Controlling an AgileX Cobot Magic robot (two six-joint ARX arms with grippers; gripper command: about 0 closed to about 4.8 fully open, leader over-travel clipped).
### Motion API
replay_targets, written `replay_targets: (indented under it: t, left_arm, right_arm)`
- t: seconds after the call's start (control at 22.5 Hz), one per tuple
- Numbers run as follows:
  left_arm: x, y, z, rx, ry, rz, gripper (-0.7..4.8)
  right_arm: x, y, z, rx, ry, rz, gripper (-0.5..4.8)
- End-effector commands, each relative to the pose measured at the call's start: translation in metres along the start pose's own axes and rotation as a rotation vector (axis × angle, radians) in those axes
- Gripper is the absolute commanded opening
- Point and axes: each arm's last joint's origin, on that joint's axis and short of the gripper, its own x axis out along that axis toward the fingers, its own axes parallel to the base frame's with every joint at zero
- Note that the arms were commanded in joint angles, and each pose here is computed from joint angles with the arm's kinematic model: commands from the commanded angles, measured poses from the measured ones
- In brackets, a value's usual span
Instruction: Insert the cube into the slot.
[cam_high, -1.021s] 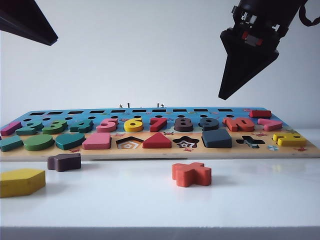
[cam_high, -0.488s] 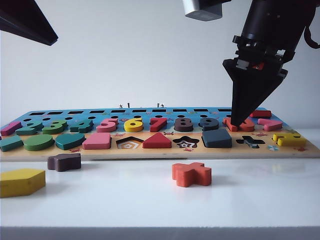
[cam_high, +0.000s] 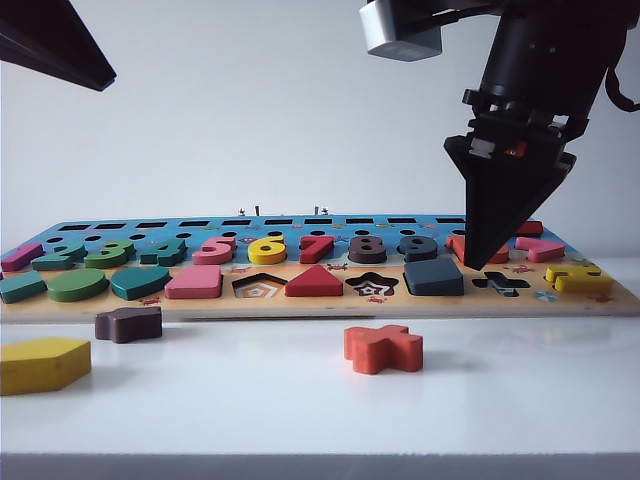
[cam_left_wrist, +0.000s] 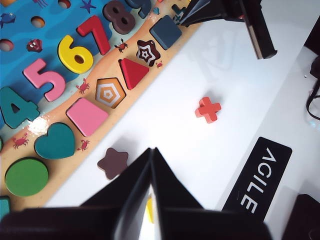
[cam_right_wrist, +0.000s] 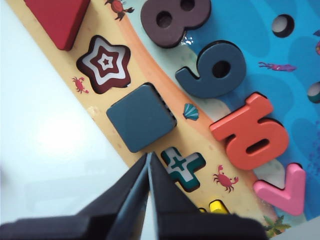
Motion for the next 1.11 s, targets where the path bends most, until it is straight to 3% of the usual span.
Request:
replay_targets:
  t: [0.04,0.75,1.11]
  left_arm:
    - [-0.001,0.000,0.002,0.009,-0.011,-0.006,0.17]
    - [-0.001,0.000,0.002,0.009,-0.011,-0.006,0.17]
    - [-0.001,0.000,0.002,0.009,-0.011,-0.006,0.17]
  right_arm:
    - [0.003,-0.001,0.002,0.007,-0.002,-0.003,-0.09]
    - [0.005,-0.002,0.004,0.008,-0.004,-0.028,-0.08]
    - [-0.027,-0.007,0.007,0.031,-0.153,-0.100,-0.08]
